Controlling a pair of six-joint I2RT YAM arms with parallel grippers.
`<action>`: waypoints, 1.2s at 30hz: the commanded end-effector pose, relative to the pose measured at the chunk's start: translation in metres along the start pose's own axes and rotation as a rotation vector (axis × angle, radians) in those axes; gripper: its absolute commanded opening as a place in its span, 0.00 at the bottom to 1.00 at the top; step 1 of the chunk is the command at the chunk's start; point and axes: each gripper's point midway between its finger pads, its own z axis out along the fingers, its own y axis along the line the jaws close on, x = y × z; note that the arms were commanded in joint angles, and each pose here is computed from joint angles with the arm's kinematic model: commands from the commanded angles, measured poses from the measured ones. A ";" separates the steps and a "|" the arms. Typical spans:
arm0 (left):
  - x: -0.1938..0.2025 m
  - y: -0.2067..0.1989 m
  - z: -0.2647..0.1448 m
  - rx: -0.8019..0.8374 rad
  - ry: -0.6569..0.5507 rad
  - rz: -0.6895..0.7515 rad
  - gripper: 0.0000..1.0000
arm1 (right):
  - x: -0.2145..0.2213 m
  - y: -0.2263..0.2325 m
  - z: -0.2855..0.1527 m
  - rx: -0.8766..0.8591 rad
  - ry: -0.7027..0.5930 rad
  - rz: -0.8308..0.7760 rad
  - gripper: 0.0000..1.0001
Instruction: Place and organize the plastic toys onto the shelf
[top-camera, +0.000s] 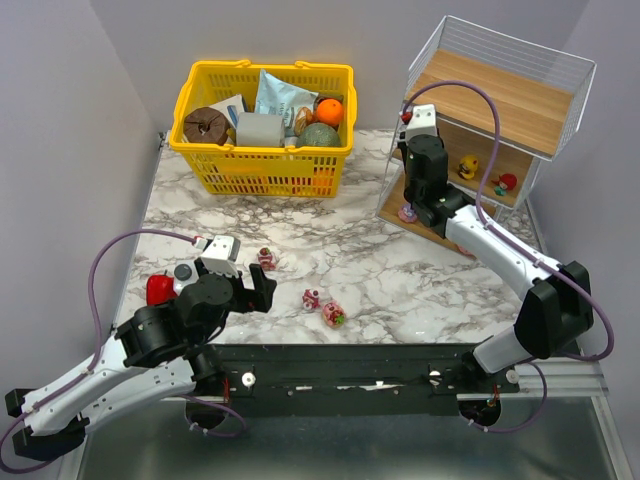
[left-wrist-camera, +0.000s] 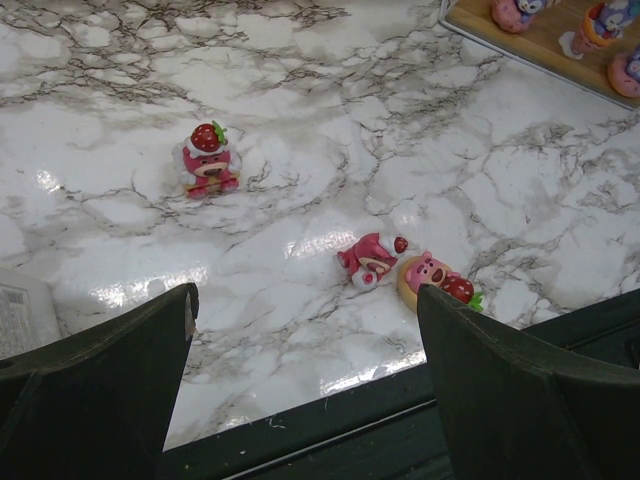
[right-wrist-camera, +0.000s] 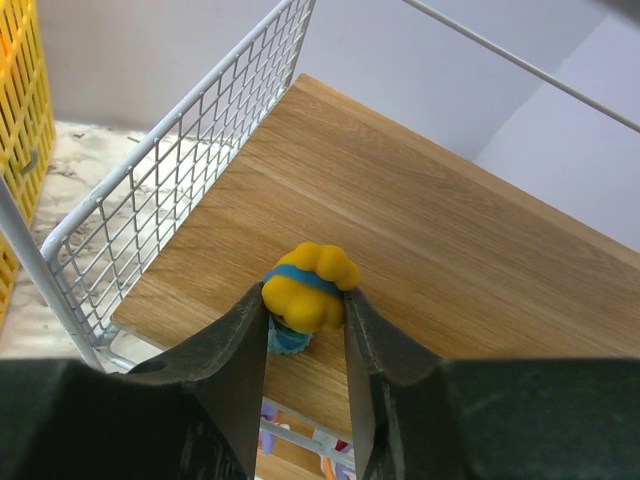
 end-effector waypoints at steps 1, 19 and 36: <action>-0.001 0.006 0.001 -0.031 -0.009 0.002 0.99 | 0.001 -0.004 -0.004 -0.008 0.021 0.006 0.44; -0.002 0.007 0.001 -0.034 -0.015 0.000 0.99 | -0.003 -0.002 -0.011 -0.044 0.041 0.033 0.71; -0.009 0.005 -0.007 0.003 -0.046 -0.026 0.99 | -0.006 0.041 -0.126 -0.659 0.104 0.195 0.85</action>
